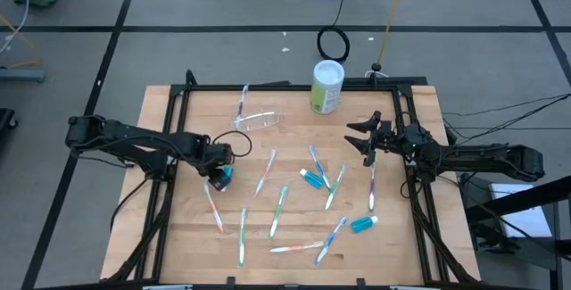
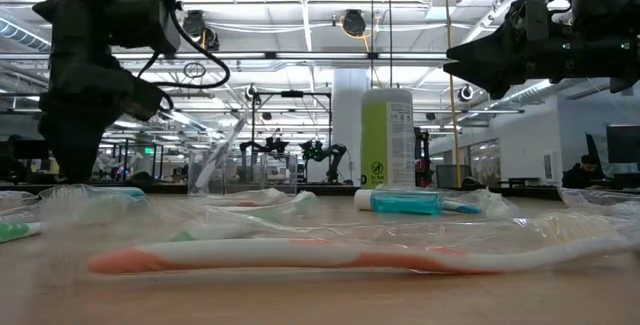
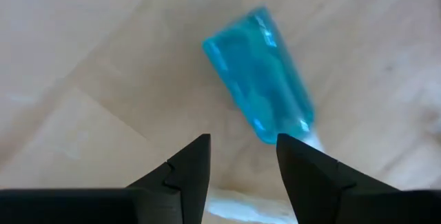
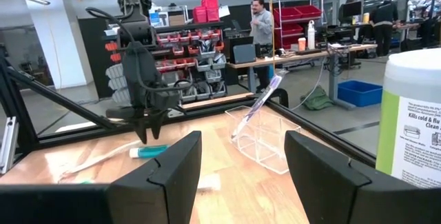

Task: Pick & Place toothbrushing station
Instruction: Put the top left blue mouthwash into the transparent organizer

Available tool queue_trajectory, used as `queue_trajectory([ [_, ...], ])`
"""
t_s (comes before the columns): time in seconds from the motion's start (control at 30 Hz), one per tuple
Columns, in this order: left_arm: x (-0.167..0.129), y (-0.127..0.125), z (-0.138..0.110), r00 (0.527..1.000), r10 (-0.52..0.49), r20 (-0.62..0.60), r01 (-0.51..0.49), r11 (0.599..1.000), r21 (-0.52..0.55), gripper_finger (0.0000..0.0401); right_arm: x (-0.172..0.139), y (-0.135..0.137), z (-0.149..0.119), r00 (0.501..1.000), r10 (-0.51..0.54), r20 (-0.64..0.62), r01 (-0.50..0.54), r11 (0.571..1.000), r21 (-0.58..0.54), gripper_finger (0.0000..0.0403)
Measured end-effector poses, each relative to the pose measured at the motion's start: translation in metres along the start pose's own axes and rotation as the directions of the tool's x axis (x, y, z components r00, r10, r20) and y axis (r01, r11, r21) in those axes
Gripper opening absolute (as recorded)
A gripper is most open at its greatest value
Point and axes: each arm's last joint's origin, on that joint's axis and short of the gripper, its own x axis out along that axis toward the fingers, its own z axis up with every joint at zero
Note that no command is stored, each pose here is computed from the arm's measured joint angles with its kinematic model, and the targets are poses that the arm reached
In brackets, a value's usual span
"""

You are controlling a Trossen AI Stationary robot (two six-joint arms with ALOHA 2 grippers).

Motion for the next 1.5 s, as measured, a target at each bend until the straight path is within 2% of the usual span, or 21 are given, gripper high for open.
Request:
queue_trajectory([
  [0.1,0.000,-0.005,-0.001,0.999,-0.042,-0.003,0.042,0.999,-0.006,0.0170,0.000,0.000,0.000,1.000,0.000,0.000,0.000,1.000,0.000,0.0201],
  [0.23,0.001,-0.013,-0.004,0.995,-0.094,-0.013,0.093,0.993,-0.068,0.0170,0.000,0.000,0.000,1.000,0.000,0.000,0.000,1.000,0.000,0.0201],
  [0.5,0.014,-0.022,-0.014,0.999,-0.034,-0.021,0.030,0.987,-0.157,0.0170,0.000,0.000,0.000,1.000,0.000,0.000,0.000,1.000,0.000,0.0201],
  [0.77,0.025,-0.029,-0.009,0.999,-0.006,0.052,0.014,0.987,-0.161,0.0170,0.000,0.000,0.000,1.000,0.000,0.000,0.000,1.000,0.000,0.0201],
  [1.07,0.036,-0.029,-0.007,0.998,0.060,0.030,-0.057,0.993,-0.101,0.0166,0.000,0.000,0.000,1.000,0.000,-0.001,0.000,1.000,0.000,0.0201],
  [1.3,0.036,-0.029,-0.007,0.997,0.069,0.029,-0.068,0.997,-0.043,0.0105,0.000,0.000,0.000,1.000,0.000,-0.002,0.000,1.000,0.000,0.0201],
  [1.4,0.032,-0.033,-0.004,0.998,0.056,0.036,-0.057,0.998,0.017,0.0086,0.000,0.000,0.000,1.000,0.000,-0.001,0.000,1.000,0.000,0.0201],
  [1.5,0.023,-0.044,0.003,0.997,0.043,0.068,-0.051,0.992,0.112,0.0087,0.000,0.000,0.000,1.000,0.000,-0.001,0.000,1.000,0.000,0.0201],
])
